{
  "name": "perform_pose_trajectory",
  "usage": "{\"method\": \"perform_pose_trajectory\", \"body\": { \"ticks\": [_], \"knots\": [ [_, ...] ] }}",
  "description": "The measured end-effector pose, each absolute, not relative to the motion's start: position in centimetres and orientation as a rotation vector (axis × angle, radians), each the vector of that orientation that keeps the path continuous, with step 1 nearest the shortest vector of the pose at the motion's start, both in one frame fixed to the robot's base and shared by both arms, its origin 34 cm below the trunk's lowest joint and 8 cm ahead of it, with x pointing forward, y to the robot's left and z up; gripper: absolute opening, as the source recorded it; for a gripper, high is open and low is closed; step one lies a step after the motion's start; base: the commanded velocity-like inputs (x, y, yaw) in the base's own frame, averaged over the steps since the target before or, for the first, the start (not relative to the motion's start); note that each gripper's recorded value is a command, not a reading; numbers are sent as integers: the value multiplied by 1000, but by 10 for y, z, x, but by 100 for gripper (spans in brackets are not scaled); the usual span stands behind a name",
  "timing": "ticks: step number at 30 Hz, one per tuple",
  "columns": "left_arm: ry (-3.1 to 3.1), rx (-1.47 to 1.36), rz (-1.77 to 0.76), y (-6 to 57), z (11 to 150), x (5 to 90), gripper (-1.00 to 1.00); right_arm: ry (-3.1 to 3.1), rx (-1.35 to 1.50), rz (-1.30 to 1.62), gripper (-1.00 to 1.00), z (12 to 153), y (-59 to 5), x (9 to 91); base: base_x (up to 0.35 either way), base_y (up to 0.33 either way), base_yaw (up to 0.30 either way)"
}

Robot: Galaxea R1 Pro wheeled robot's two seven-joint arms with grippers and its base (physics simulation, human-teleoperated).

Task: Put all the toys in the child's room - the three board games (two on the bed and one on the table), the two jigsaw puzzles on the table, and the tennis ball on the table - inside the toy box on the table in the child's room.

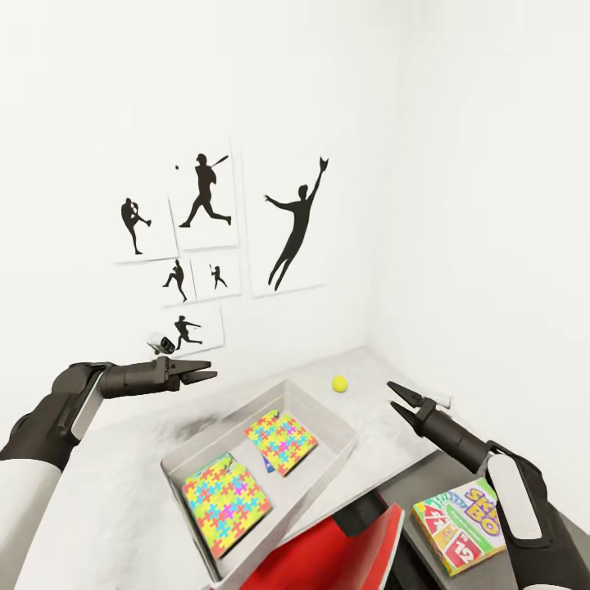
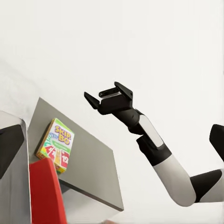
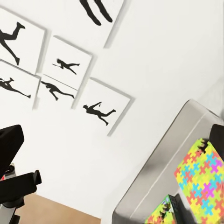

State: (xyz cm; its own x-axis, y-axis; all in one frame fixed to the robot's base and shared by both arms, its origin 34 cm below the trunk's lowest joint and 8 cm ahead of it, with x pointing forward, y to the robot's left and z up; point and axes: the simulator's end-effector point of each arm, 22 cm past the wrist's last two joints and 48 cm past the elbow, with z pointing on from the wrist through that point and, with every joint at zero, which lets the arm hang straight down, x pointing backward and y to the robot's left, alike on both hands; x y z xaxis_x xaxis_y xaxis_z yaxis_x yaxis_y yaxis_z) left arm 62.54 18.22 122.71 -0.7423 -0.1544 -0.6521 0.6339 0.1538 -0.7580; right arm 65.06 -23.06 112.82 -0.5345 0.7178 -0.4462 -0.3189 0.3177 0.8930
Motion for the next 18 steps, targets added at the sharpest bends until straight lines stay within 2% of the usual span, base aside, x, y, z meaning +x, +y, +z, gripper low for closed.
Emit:
{"method": "perform_pose_trajectory", "body": {
  "ticks": [18],
  "knots": [
    [1807, 473, -1642, 182, 1238, 620, 100, 1633, 356, 1390, 100, 1138, -230, 648, -159, 2, -218]
  ]
}}
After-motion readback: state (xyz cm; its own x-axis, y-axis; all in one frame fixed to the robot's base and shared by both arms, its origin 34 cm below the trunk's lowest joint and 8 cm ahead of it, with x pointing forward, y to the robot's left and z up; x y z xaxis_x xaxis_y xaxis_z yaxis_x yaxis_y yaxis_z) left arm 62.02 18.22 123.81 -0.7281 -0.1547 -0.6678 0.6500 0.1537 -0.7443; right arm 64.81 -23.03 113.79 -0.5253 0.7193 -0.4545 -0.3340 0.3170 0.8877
